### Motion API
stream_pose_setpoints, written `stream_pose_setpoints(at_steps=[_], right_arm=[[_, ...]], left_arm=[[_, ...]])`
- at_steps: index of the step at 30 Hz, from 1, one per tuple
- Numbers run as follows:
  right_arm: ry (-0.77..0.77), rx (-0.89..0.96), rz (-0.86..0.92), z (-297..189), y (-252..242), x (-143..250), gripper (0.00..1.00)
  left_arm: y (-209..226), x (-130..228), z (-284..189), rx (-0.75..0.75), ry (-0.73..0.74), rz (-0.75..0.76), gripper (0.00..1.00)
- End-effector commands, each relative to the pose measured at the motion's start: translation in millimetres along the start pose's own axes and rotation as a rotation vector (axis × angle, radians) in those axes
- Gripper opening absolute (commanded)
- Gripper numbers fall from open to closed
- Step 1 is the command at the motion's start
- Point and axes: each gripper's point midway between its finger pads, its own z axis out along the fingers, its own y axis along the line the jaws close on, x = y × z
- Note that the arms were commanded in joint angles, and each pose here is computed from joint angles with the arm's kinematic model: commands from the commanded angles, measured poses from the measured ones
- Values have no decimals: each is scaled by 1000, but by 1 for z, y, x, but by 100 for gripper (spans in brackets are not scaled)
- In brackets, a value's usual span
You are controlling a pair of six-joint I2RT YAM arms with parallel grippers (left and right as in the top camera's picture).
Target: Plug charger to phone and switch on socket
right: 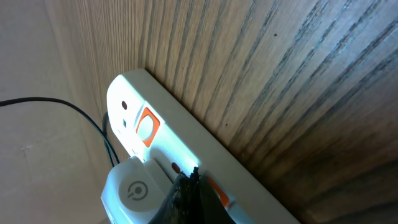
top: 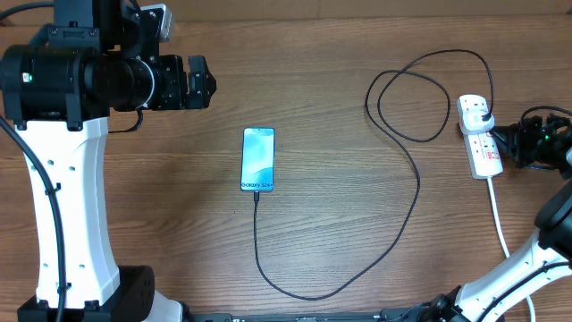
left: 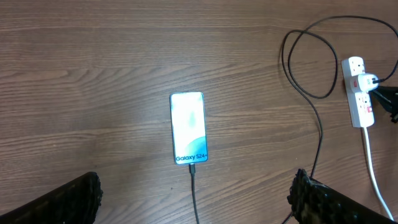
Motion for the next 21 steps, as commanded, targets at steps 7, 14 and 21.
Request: stream_pose_setpoints(at_steps=[7,14,21], right_arm=[[53,76,-26,19,-2,23,4],[65,108,-22,22,-5,29,4],[78,117,-13,22,-8,32,4]], left_arm=[[-4,0,-5,3,-12,8,100],[-4,0,-5,3,-12,8,99],[-4,0,-5,3,-12,8,100]])
